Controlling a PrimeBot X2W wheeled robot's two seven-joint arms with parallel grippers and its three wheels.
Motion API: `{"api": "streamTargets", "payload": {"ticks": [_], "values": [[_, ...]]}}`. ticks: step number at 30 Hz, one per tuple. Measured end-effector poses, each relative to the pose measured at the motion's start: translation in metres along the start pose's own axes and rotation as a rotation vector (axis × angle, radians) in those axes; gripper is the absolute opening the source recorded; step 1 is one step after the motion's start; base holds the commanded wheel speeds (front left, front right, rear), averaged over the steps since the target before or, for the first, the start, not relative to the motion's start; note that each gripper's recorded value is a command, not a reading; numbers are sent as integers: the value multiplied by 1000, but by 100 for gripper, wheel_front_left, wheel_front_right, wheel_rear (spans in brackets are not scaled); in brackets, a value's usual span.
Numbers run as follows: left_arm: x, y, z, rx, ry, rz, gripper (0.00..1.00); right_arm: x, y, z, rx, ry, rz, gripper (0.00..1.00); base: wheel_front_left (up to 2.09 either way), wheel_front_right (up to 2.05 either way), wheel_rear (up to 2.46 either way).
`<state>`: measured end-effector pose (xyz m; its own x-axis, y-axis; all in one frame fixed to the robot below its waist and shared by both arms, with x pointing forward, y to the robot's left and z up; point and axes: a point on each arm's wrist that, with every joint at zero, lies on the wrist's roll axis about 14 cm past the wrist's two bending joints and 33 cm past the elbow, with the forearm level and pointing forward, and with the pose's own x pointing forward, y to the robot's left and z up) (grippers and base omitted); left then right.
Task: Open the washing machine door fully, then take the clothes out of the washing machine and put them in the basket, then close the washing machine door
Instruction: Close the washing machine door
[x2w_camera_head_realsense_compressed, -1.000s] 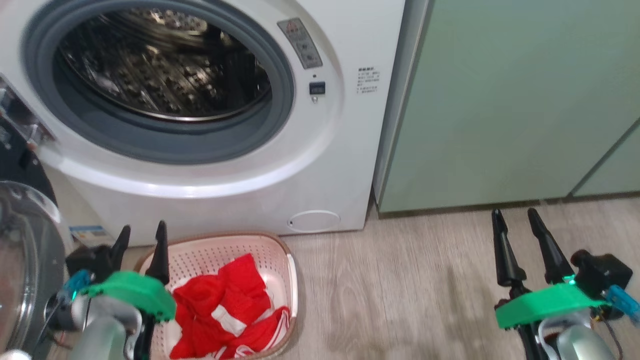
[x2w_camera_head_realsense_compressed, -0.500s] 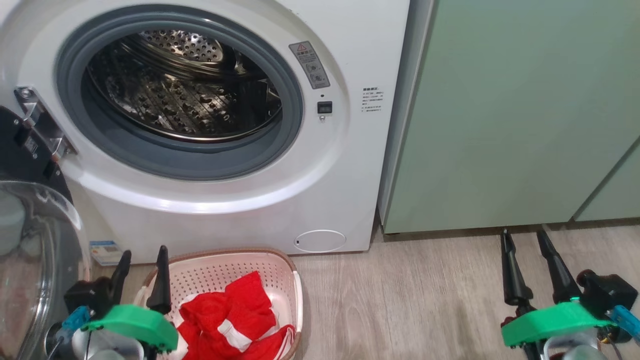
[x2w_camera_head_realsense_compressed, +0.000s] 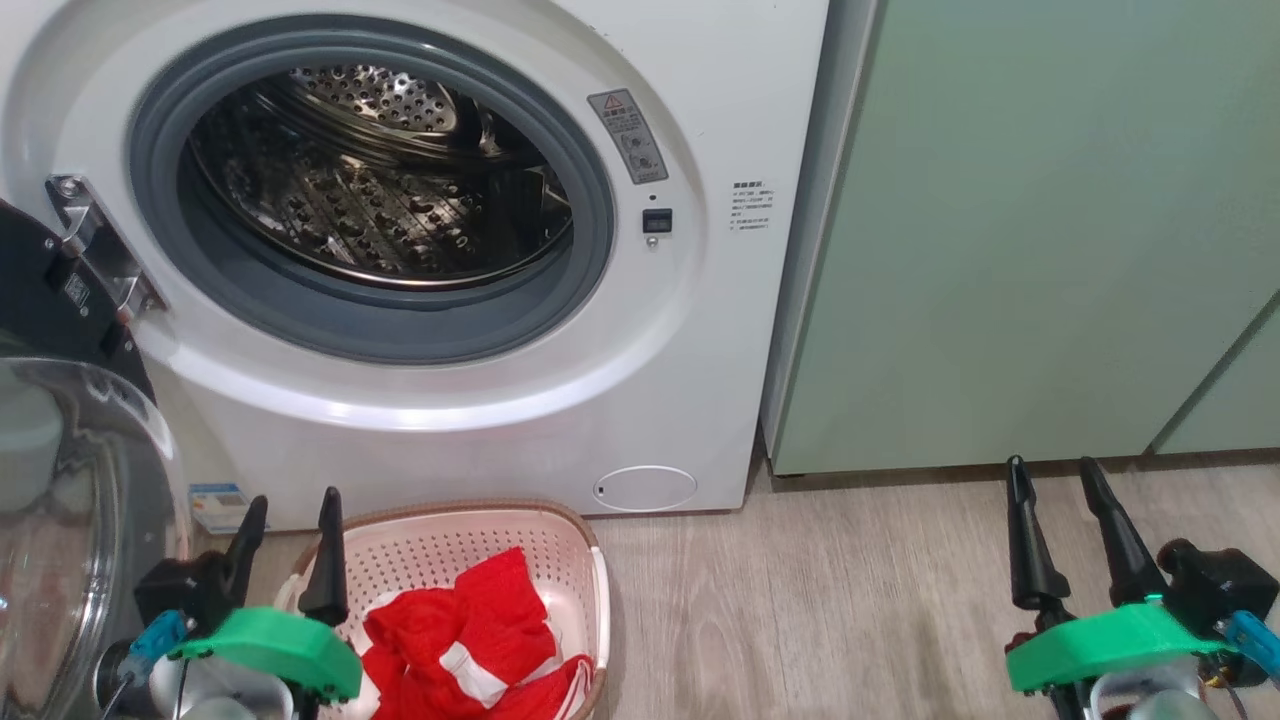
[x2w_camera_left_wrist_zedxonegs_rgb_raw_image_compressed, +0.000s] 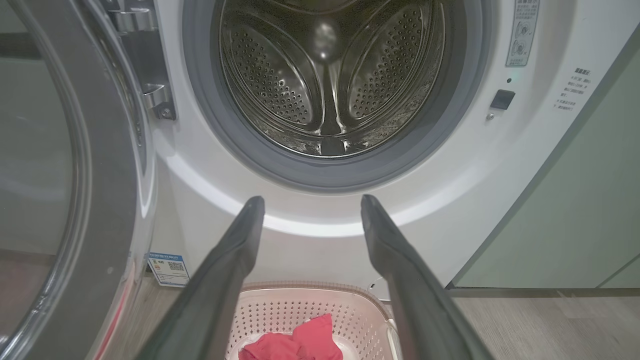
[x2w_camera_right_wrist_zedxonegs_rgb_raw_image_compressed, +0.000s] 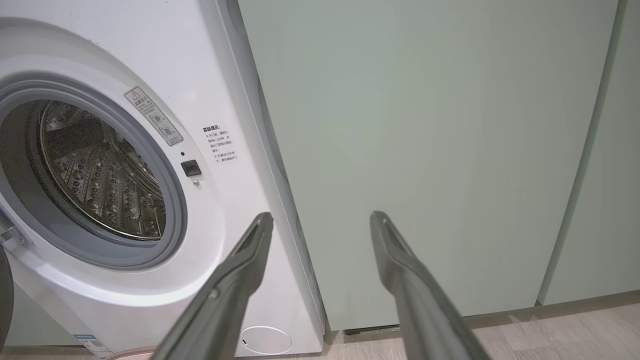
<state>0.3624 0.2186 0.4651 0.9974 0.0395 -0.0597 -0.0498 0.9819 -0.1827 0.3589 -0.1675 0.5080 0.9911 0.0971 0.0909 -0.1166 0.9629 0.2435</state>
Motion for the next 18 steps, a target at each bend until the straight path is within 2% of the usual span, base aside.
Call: {"api": "streamTargets", "payload": {"ticks": [8, 18], "values": [[-1, 2, 1, 4, -3, 7, 100, 1, 1, -1, 0, 3, 4, 100, -85, 75, 11], [-2, 3, 0, 7, 1, 9, 100, 0, 2, -2, 1, 6, 6, 100, -203, 180, 23]]}}
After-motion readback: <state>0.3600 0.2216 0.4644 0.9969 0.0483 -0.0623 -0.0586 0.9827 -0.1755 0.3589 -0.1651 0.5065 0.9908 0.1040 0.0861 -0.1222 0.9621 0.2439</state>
